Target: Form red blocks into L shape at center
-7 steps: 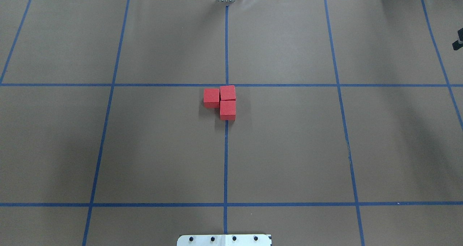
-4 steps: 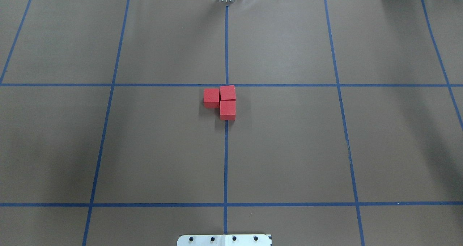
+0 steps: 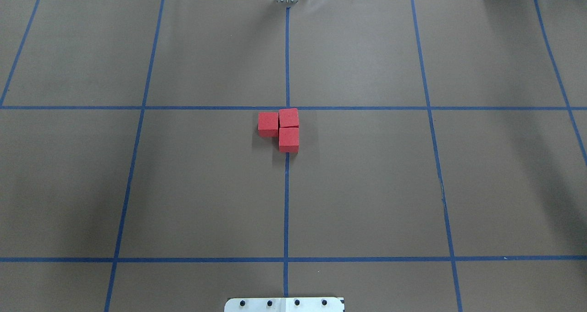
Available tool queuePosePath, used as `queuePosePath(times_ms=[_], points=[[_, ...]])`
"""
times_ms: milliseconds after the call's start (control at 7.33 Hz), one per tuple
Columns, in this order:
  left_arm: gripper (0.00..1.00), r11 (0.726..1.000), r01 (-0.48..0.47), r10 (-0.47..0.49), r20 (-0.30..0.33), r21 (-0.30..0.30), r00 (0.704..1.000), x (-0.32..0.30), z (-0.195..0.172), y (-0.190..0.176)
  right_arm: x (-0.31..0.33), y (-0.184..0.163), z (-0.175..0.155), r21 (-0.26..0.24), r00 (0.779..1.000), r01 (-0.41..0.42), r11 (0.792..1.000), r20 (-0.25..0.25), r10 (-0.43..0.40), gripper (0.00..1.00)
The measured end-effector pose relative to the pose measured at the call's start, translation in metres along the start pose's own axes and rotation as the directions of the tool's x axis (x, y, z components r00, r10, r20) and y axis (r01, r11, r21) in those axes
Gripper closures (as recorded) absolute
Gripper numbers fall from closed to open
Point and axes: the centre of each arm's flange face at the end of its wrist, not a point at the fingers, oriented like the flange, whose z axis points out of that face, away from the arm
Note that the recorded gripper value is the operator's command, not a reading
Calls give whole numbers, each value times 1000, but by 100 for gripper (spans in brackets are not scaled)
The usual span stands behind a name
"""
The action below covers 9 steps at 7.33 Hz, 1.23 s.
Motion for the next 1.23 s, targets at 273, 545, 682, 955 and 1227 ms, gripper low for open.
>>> queuePosePath(times_ms=[273,545,682,955,1227], points=[[0,1000,2,-2,-2,-1,1000,0,0,0,18,12,6,-14,1000,-15,1000,5,15,1],[0,1000,3,-3,-2,-2,1000,0,0,0,46,32,9,-23,1000,7,1000,12,-6,1],[0,1000,3,-3,-2,-2,1000,0,0,0,54,37,9,-23,1000,27,999,14,-27,1],[0,1000,3,-3,-2,-2,1000,0,0,0,60,41,8,-22,999,40,999,15,-39,1],[0,1000,4,-4,-2,-2,1000,0,0,0,61,42,9,-23,999,40,999,15,-40,1]])
